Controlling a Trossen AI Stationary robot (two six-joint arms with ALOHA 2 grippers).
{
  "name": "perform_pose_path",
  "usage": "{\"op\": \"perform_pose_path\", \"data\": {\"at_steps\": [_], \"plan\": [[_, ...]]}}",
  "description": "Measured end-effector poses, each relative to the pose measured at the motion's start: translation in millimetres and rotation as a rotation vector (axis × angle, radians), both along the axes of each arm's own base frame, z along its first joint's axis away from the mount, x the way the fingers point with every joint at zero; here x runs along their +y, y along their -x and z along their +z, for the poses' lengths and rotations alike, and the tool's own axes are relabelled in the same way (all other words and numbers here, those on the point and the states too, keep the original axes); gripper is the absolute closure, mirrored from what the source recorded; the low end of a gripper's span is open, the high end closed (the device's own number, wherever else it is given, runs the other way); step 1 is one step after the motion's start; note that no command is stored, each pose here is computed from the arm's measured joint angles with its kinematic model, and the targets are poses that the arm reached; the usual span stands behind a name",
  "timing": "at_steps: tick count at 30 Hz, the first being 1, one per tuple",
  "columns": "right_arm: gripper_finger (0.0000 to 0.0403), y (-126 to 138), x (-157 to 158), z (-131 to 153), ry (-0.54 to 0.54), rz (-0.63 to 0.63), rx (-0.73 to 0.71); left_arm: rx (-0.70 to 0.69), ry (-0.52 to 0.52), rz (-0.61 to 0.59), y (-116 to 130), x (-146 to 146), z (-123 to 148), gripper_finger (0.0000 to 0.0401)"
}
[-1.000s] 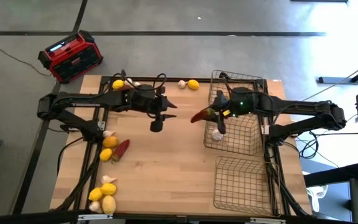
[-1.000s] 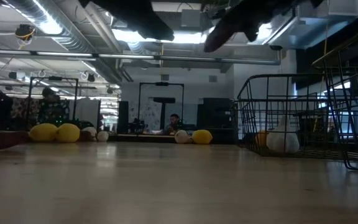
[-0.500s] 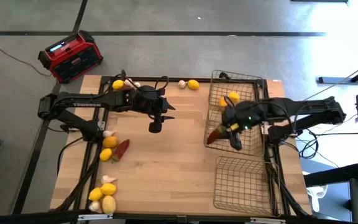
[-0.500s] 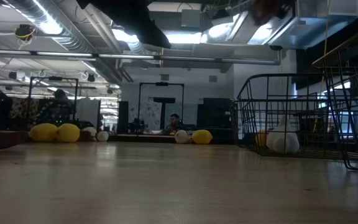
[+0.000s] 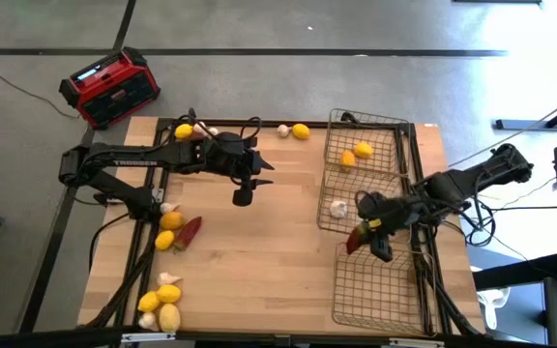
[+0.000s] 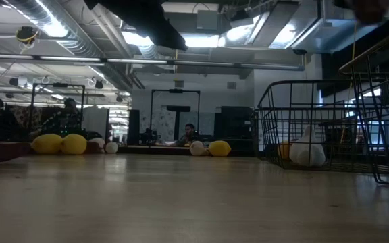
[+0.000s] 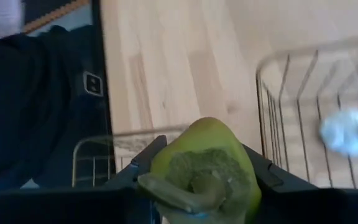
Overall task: Sort produce into baskets
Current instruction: Put the red chili pepper into the bottom wire basket
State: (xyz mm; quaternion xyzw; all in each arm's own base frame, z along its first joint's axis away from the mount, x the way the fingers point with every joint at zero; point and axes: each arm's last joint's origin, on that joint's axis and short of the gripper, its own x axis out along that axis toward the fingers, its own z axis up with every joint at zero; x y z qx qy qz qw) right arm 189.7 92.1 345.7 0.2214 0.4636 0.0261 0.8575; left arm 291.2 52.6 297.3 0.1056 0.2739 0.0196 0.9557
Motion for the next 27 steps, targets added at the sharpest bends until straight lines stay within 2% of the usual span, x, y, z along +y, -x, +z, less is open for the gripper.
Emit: {"op": "perform_pose_path", "data": {"at_steps": [10,19,27], "plan": [[0.0279,15,24,-16,-0.065,-0.144,0.241,-0.009,-0.035,-0.02,-1,0,1,0.0226],[0.0279,19,62,-43,-0.032,-0.27,0.436,-0.007,-0.052,-0.03,-1,0,1,0.0226],[0.0279,20,98,-81,0.082,-0.196,0.678,-0.003,-0.08,-0.047,-1,0,1,0.0225]]}}
